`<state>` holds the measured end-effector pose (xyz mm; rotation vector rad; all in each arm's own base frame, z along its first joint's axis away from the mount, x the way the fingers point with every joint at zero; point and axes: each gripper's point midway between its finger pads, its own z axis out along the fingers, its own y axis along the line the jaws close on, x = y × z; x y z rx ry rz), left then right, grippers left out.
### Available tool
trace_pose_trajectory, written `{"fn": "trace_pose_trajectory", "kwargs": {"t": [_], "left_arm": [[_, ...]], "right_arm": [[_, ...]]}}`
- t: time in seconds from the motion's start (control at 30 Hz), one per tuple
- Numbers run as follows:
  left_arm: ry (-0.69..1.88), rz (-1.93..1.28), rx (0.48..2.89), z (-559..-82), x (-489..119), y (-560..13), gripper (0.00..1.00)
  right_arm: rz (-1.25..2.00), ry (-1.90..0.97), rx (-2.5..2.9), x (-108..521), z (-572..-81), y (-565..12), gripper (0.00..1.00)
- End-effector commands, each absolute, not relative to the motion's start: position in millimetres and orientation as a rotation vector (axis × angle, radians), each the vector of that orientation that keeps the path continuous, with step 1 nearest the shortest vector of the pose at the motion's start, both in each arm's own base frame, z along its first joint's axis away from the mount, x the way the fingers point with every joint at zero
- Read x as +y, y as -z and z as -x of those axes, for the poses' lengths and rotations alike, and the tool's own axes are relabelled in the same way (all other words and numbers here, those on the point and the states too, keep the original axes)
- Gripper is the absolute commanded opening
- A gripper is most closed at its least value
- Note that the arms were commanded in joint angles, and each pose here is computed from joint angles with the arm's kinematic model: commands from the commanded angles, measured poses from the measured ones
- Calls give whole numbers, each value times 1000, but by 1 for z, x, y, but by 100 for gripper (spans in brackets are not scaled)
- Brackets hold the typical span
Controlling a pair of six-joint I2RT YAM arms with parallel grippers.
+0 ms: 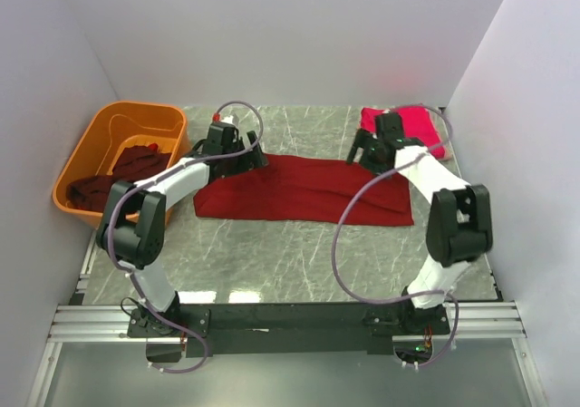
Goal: Fold and stack the t-shirts
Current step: Fold the tshirt
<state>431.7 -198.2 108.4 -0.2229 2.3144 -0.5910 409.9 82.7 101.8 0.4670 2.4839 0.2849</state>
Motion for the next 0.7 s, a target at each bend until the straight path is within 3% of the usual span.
{"fn": "trace_pose_trajectory", "kwargs": {"t": [0.0, 0.3, 0.67], "left_arm": [[600, 258, 2333, -439, -200, -96, 99], [489, 266, 2454, -466, -201, -48, 99], [457, 201, 2456, -520, -214, -37, 99]], "right_arm": [[-305, -346, 2464, 110, -443, -98, 93], [-264, -404, 2587, 138, -439, -56, 93], [-210, -564, 2690, 168, -342, -32, 94]]}}
